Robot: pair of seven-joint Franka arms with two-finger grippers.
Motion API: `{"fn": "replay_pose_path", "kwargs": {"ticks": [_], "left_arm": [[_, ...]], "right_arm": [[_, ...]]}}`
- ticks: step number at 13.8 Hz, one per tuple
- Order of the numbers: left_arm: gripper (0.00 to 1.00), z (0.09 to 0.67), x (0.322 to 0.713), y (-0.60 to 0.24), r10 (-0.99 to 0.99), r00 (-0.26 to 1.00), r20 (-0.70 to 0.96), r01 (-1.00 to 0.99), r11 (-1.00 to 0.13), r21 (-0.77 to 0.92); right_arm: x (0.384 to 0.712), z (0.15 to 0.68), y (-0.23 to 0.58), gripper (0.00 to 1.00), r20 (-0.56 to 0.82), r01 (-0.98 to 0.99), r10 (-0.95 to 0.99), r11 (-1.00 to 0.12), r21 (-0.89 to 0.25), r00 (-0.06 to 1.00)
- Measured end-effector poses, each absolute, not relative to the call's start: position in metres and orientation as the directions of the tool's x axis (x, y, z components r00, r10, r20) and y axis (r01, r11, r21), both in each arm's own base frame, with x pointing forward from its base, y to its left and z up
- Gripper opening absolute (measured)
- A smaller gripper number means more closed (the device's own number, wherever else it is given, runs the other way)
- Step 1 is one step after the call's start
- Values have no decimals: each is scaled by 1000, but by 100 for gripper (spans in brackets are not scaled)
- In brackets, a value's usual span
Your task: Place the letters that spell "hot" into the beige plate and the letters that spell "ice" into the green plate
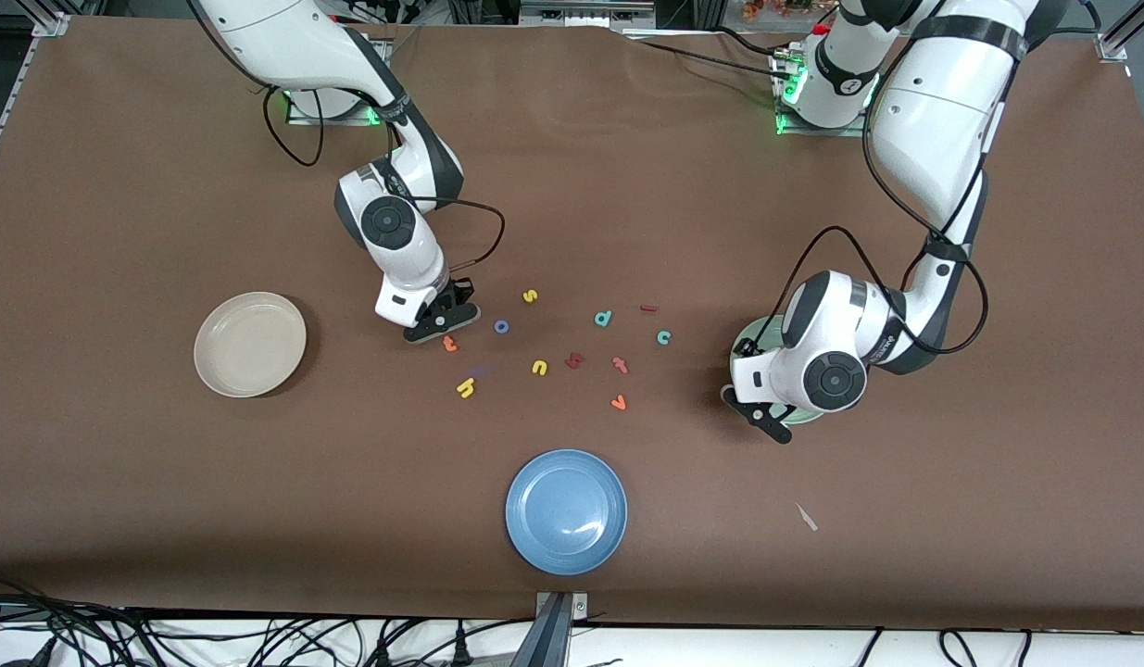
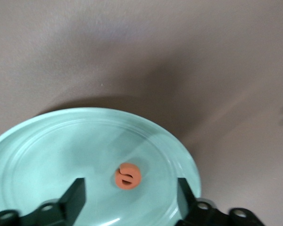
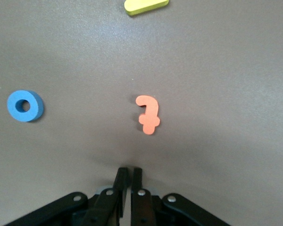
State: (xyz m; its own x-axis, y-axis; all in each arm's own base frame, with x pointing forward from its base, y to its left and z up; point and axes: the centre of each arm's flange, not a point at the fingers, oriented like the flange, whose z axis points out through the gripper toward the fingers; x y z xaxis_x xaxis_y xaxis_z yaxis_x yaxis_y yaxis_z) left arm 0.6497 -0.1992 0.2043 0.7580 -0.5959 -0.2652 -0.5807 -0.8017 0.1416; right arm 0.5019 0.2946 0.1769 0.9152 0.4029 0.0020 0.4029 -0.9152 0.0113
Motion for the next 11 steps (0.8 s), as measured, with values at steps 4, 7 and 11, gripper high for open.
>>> {"fn": "replay_pose_path", "kwargs": {"ticks": [4, 7, 11], "left_arm": [[100, 241, 632, -254, -553, 792, -259, -536, -833, 139], [100, 240, 608, -304, -431, 855, -289, -425, -901, 84], [93, 224, 576, -361, -285, 915, -287, -285, -958, 44]], "right_arm": [[502, 177, 294, 4, 2, 402, 402, -916, 11, 916], [504, 178, 296, 8, 6, 396, 396, -918, 10, 918], [519, 192, 304, 44, 37, 387, 387, -922, 7, 921]]}}
